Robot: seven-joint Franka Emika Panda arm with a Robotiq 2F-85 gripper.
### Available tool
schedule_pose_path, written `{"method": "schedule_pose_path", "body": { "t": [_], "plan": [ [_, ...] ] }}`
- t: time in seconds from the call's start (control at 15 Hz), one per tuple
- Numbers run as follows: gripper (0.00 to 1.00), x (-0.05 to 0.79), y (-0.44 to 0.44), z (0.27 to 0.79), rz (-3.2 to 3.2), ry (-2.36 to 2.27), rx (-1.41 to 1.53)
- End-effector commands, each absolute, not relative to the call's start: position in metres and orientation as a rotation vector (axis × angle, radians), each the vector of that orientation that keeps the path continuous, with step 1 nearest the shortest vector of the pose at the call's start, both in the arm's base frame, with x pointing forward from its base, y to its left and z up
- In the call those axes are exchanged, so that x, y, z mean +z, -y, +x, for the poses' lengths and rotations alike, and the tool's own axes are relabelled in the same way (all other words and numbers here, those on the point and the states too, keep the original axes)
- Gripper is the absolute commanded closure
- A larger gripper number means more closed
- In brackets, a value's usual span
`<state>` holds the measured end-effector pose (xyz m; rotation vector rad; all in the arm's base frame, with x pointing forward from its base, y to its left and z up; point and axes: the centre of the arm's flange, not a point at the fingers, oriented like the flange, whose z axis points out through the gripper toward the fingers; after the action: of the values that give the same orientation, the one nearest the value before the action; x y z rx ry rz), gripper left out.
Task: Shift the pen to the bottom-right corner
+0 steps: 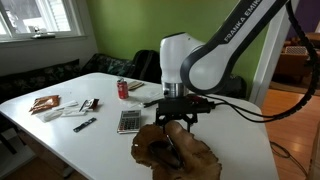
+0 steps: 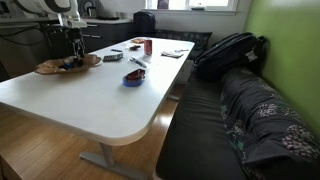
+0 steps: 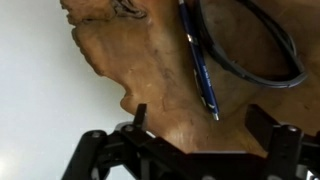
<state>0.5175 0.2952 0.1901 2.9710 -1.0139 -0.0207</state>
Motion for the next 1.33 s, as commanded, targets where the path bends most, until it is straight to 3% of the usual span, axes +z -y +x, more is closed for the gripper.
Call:
{"method": "schedule_pose_path", "body": {
  "t": [0.0,0.07,0.13,0.27,0.33,0.47,0.53,0.73,0.87,0.93,1.07,1.27],
  "plan": [
    [0.05,0.173,-0.299,0.524,2.988,1.078,-0.03],
    [0.07,0.17,-0.3,0.524,2.989,1.083,-0.028],
    [0.14,0.166,-0.3,0.524,2.988,1.084,-0.031],
    [0.16,0.159,-0.3,0.525,2.981,1.081,-0.043],
    [0.25,0.157,-0.3,0.525,2.981,1.078,-0.046],
    [0.33,0.151,-0.3,0.526,2.984,1.073,-0.046],
    [0.47,0.149,-0.3,0.526,2.991,1.071,-0.04],
    [0.62,0.146,-0.301,0.527,3.003,1.07,-0.026],
    [0.89,0.145,-0.302,0.528,3.005,1.071,-0.023],
    [0.95,0.145,-0.302,0.529,3.006,1.071,-0.02],
    [1.0,0.147,-0.303,0.529,3.005,1.073,-0.011],
    [0.96,0.167,-0.304,0.529,3.01,1.066,0.063]
  ]
}}
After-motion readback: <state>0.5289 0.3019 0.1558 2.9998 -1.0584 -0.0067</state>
